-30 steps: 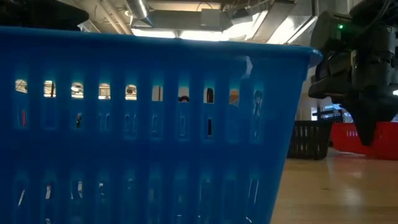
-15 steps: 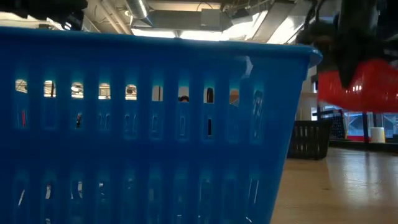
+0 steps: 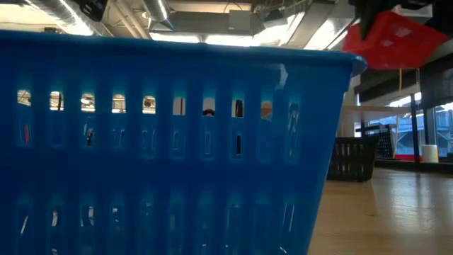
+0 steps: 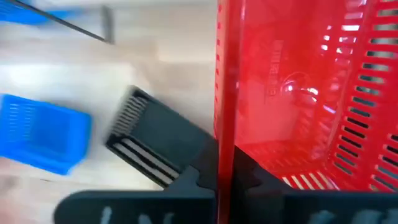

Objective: Stack baskets on shelf by color
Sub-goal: Put the top right red bin on the shelf

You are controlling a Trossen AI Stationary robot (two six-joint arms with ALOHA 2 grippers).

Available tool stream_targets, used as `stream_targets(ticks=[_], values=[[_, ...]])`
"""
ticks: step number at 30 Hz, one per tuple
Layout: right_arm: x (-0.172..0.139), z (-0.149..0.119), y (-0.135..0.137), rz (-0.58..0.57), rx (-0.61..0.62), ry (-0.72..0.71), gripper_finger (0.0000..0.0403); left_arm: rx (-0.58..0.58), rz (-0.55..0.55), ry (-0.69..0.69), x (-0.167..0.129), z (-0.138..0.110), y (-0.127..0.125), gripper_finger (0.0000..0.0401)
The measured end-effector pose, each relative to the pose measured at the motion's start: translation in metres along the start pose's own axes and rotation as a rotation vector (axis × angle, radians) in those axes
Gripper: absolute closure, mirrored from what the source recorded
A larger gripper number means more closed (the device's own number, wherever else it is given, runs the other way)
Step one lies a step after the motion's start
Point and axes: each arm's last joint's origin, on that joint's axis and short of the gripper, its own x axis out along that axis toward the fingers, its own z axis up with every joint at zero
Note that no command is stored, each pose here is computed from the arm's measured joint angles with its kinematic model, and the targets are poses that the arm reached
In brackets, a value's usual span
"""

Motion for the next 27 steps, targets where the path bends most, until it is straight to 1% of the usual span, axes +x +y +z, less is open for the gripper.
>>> stream_targets(ticks=[3,8,12,15,18,22,24,27], values=[[-0.003,0.021,0.003,-0.003,0.01,-0.047,0.0403,-0.019,0.008,0.036,0.002,0.008,0.0,0.0401],[0.004,0.061,-0.001,-0.067,-0.007,-0.087,0.0403,-0.014,0.048,0.093,0.004,0.026,-0.001,0.0401],[0.016,0.095,-0.005,-0.091,-0.035,-0.081,0.0403,-0.016,0.098,0.072,0.005,0.043,0.0,0.0401],[0.027,0.119,-0.007,-0.101,-0.066,-0.076,0.0403,-0.02,0.117,0.063,0.006,0.049,0.002,0.0401],[0.041,0.138,-0.01,-0.125,-0.091,-0.02,0.0403,-0.023,0.137,0.066,0.008,0.05,0.004,0.0401],[0.061,0.157,-0.012,-0.155,-0.085,0.064,0.0403,-0.05,0.153,0.068,0.009,0.049,0.006,0.0401],[0.071,0.164,-0.013,-0.168,-0.067,0.103,0.0403,-0.051,0.159,0.067,0.009,0.049,0.007,0.0401],[0.083,0.17,-0.014,-0.201,-0.073,0.164,0.0403,-0.051,0.161,0.067,0.009,0.049,0.007,0.0401]])
